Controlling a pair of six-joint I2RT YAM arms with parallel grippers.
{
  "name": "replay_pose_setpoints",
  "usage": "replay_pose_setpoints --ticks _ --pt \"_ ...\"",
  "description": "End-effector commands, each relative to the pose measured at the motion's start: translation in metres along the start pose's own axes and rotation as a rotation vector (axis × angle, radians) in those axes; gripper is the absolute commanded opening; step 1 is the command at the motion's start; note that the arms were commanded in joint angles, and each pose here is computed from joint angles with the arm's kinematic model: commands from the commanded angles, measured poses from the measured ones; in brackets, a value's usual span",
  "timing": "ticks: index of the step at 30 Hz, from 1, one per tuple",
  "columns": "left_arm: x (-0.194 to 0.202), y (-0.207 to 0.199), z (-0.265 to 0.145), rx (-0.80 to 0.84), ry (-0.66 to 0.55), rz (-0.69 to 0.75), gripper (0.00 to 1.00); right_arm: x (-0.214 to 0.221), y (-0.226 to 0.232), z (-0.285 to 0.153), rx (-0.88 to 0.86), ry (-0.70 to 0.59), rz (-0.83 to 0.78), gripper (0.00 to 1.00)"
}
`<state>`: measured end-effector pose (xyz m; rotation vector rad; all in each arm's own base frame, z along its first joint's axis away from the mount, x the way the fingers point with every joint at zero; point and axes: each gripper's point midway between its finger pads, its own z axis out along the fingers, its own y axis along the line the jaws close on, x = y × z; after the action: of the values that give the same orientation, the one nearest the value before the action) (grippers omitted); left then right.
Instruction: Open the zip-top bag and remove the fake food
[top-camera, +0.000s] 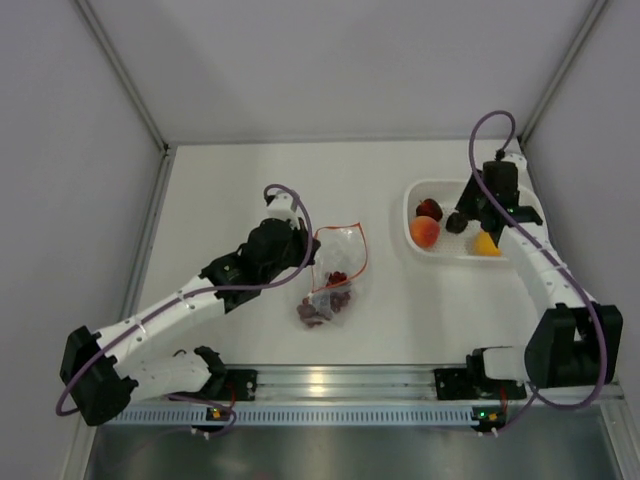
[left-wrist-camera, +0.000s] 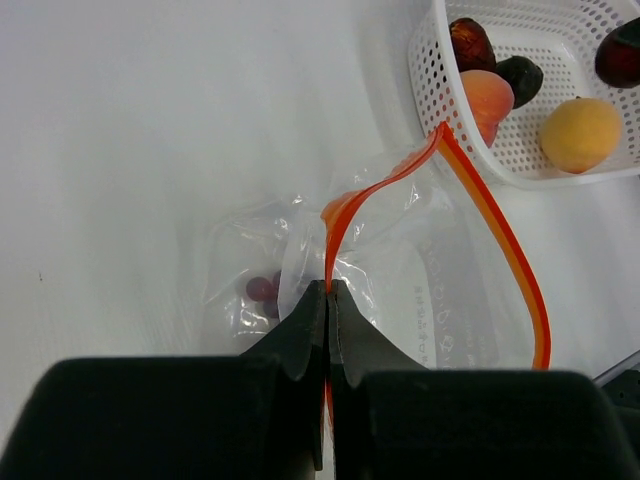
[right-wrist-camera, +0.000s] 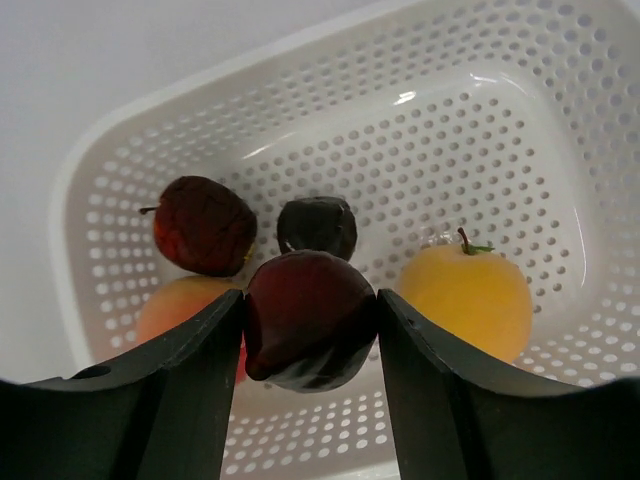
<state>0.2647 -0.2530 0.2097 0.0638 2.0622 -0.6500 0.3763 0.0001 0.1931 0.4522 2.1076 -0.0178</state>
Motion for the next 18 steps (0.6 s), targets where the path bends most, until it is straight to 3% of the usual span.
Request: replay_pose_setpoints --ticks 1,3,4,5,6,9,13,15,18 --pt "-0.024 -0.013 -0.016 0.046 -0.056 -0.014 0.0 0.012 -0.013 0.021 0.049 0.067 0.01 0.56" --pt "-0.025 -0.011 -0.018 0.04 -0.063 -0.014 0.0 0.009 -0.012 0.022 0.054 0.07 0.011 0.66" --pt "-0.025 -0.01 -0.018 0.038 -0.061 -0.013 0.0 0.006 -0.011 0.019 0.048 0.057 0.017 0.86" --pt "-0.025 -0.01 -0.018 0.038 -0.061 -0.012 0.0 0.006 -0.011 0.017 0.045 0.054 0.02 0.96" --pt "-0.026 -0.012 -0.019 0.047 -0.06 -0.012 0.0 0.004 -0.009 0.014 0.037 0.042 0.019 0.99" --pt "-0.027 -0.013 -0.022 0.055 -0.064 -0.02 0.0 -0.005 0.003 -0.003 -0.035 -0.01 0.034 0.99" --pt "-0.029 -0.015 -0.024 0.063 -0.069 -0.025 0.0 0.001 0.061 -0.035 -0.442 0.0 0.09 0.99" --pt "-0.03 -0.017 -0.024 0.072 -0.069 -0.028 0.0 0.001 0.077 -0.045 -0.528 0.012 0.116 0.99" --pt "-0.029 -0.021 -0.024 0.087 -0.058 -0.031 0.0 0.008 0.099 -0.063 -0.604 0.045 0.098 0.85"
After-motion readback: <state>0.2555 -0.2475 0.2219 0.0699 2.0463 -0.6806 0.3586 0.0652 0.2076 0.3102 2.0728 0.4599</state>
